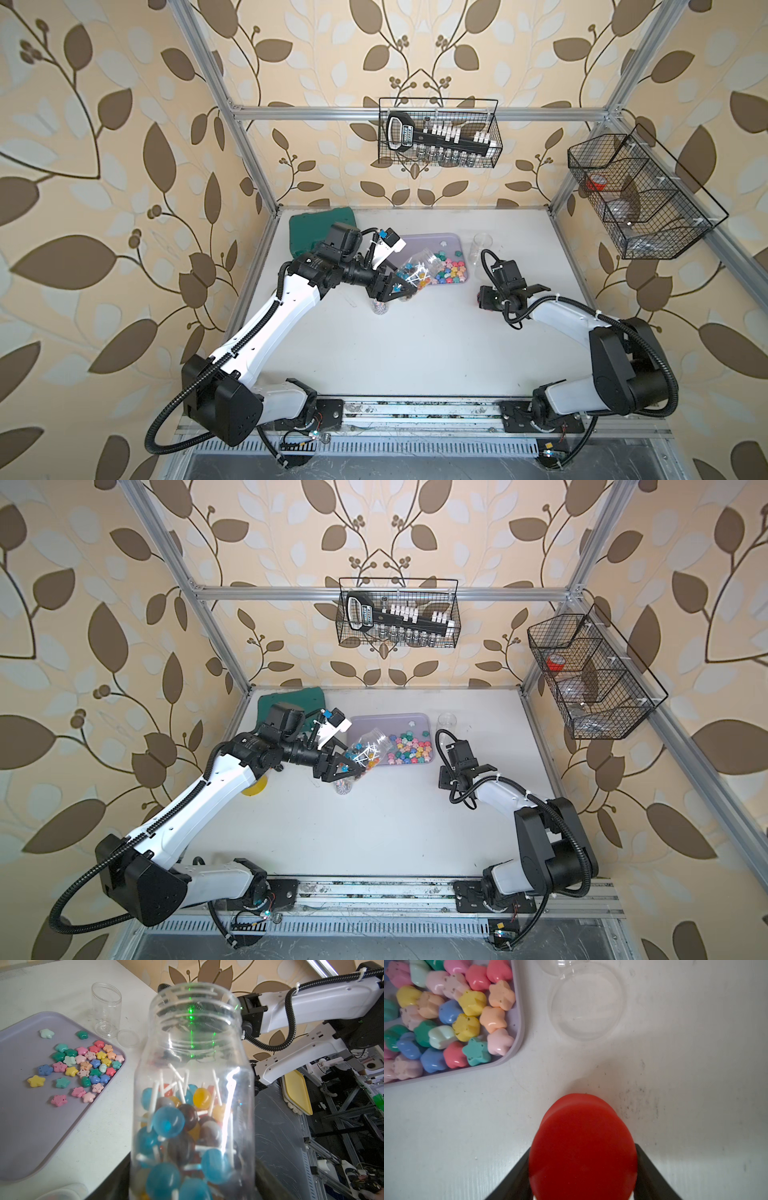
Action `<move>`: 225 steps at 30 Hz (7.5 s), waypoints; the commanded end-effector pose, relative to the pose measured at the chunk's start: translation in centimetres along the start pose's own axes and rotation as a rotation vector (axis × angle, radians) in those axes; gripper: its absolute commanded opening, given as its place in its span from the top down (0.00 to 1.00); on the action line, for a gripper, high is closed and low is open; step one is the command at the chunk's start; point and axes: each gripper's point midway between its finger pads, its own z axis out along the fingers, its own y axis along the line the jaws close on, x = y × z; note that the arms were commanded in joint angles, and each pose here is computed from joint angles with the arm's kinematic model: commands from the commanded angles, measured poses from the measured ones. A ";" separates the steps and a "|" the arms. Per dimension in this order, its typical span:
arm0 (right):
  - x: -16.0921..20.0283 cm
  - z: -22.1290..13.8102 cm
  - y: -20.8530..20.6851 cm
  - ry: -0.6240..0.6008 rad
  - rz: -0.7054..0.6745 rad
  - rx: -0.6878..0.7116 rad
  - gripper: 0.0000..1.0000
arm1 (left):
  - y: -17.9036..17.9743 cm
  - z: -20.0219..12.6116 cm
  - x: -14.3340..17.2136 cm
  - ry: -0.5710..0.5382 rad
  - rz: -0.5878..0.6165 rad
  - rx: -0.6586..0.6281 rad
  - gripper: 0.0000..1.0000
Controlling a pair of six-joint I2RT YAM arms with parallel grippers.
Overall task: Pour the candies out of the jar
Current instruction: 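Place the lid at the center of the board, then pour the candies out of the jar onto the tray.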
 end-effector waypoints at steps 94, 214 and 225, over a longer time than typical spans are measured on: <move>-4.4 -5.6 -2.5 -0.166 0.119 -0.196 0.11 | 26.5 4.5 3.6 0.408 -0.275 -0.620 0.31; -5.0 -6.2 -1.0 -0.146 0.138 -0.319 0.11 | 16.8 2.1 -1.7 0.479 -0.133 -0.782 0.33; -8.0 -10.8 2.7 -0.172 0.152 -0.533 0.13 | 10.4 3.1 -4.9 0.223 0.031 -0.452 0.30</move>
